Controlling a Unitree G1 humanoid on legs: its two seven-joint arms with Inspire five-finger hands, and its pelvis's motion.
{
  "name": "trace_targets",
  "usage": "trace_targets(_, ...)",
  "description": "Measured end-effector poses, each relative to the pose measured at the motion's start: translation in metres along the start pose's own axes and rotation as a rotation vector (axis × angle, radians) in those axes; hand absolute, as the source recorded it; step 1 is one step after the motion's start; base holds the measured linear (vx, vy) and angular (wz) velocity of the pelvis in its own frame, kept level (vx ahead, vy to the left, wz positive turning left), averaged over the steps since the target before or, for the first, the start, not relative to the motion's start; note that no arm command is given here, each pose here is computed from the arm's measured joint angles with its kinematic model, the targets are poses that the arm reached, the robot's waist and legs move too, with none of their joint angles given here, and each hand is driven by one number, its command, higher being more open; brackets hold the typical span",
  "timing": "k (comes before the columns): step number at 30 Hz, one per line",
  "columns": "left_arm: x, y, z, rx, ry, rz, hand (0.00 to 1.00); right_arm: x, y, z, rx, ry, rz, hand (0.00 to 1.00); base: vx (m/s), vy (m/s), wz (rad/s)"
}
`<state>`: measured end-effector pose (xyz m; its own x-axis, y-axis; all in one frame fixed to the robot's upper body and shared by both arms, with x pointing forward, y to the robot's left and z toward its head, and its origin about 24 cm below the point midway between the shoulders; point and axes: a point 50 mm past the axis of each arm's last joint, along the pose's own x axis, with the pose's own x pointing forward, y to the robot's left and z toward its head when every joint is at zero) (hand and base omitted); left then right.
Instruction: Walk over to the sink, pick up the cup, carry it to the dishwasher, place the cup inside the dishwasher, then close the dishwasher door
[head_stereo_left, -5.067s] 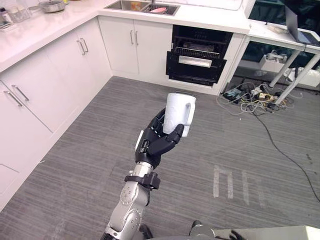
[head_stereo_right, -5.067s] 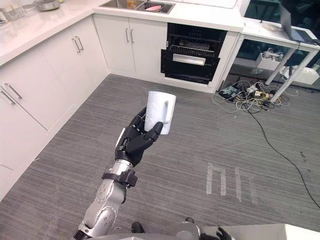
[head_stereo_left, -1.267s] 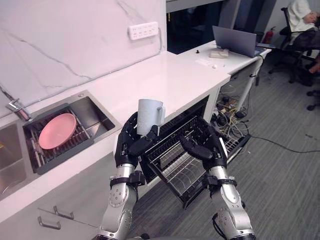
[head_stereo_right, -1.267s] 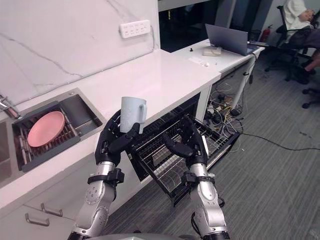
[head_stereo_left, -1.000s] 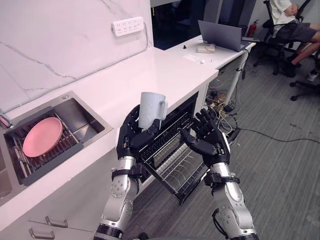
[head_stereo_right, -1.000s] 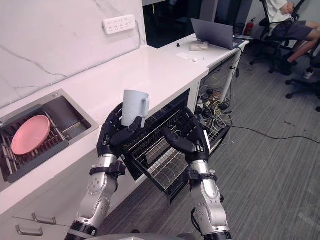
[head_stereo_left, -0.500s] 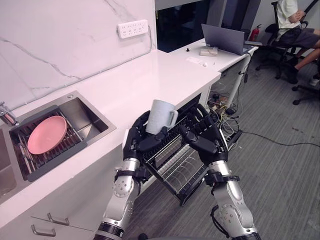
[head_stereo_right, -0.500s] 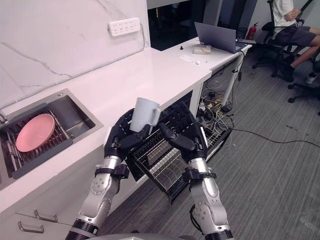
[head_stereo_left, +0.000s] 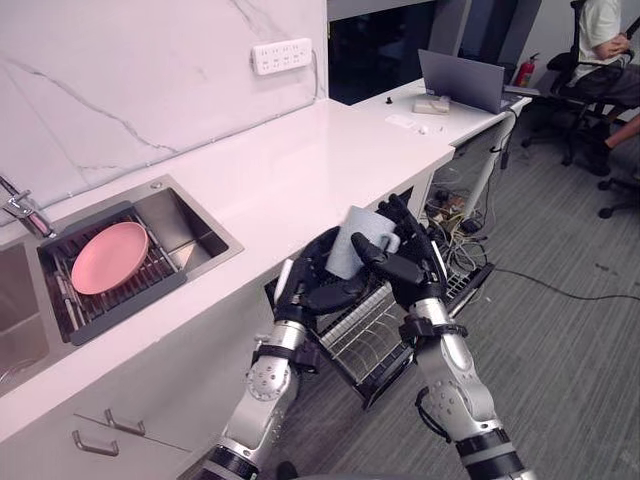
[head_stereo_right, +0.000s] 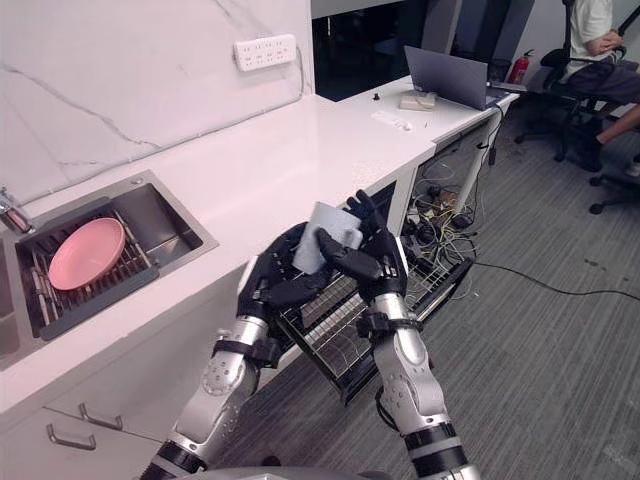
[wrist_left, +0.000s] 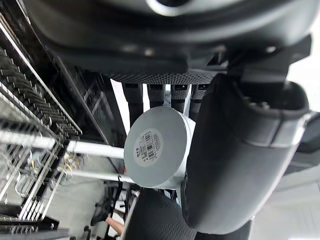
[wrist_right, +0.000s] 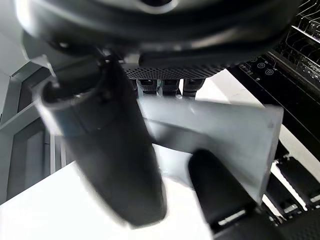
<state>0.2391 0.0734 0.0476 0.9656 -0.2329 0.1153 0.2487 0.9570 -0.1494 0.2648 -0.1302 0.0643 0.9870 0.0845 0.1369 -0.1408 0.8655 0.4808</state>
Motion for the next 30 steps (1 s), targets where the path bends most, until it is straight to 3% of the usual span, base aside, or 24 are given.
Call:
trace_targets(6,0.014,0.008,0.014,0.103,-0.054,-0.012,0.3,0.019,-0.001,0.013,-0.073,0.006,0.042,0.9,-0.04,-0.009,-0.02)
trace_targets(7,0.016,0.01,0.016,0.131,-0.061,-0.011,0.3,0.023,-0.001,0.015,-0.071,0.024,0.055,0.3,-0.03,-0.007,-0.04)
trace_targets(13,0.019,0.02,0.02,0.243,-0.065,-0.013,0.3,0.035,-0.005,0.02,-0.079,0.104,0.086,0.3,0.0,-0.005,-0.03)
trace_targets(25,0.007,0.012,0.025,0.379,-0.125,-0.01,0.3,0.025,-0.009,0.02,0.034,0.09,0.069,0.3,0.0,0.0,0.0)
trace_targets(26,0.005,0.011,0.025,0.378,-0.128,-0.005,0.9,0.024,-0.008,0.02,0.045,0.084,0.065,0.3,0.0,0.0,0.0)
trace_targets(30,-0.001,0.006,0.023,0.315,-0.12,0.033,0.9,0.016,-0.006,0.014,0.074,0.055,0.039,0.3,-0.01,0.005,0.05)
